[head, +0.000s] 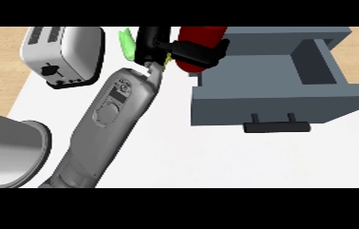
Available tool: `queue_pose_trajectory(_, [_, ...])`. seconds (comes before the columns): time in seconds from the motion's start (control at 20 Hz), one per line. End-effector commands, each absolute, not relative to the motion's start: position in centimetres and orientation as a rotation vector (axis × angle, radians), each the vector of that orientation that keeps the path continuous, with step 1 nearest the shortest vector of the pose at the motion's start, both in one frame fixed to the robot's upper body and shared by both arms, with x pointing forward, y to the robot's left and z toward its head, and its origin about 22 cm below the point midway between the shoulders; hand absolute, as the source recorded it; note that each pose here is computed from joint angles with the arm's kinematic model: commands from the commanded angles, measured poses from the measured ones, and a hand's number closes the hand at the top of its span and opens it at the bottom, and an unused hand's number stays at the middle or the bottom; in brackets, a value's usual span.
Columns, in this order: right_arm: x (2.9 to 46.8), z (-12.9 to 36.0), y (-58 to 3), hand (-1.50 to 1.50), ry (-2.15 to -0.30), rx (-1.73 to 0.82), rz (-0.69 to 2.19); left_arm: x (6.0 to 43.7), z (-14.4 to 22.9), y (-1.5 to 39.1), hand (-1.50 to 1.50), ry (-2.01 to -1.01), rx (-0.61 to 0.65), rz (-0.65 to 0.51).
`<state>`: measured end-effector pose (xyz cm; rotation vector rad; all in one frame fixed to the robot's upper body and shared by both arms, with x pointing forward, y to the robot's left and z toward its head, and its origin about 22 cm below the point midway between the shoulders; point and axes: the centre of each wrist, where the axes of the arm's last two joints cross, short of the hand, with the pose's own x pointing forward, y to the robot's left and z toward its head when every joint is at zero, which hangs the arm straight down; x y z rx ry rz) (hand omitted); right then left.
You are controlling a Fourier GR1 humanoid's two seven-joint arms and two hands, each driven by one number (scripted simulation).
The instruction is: Pick up the can, place it into the drawer and close the drawer
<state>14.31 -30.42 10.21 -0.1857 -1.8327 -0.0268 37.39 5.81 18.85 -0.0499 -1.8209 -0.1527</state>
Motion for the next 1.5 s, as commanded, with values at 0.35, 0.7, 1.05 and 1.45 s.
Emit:
queue_pose_trajectory(0.35, [13.3, 9.3, -29.7, -1.50, -1.823, -0.176, -0.025, 39.5, 24.7, -0.1, 1.50, -1.803, -0.012, -0.175])
queue_pose_trajectory(0.7, [14.7, 10.6, -30.9, -1.50, -1.845, -0.190, -0.032, 41.4, 24.5, -1.2, 1.50, -1.778, 0.038, -0.216])
queue_pose_trajectory(1.05, [15.6, 10.5, -30.0, -1.50, -1.836, -0.172, -0.010, 41.8, 23.5, -2.0, 1.50, -1.784, 0.076, -0.241])
queue_pose_trajectory(1.45, [15.8, 10.2, -30.2, -1.50, -1.838, -0.164, -0.026, 42.9, 22.2, -1.5, 1.50, -1.742, 0.098, -0.243])
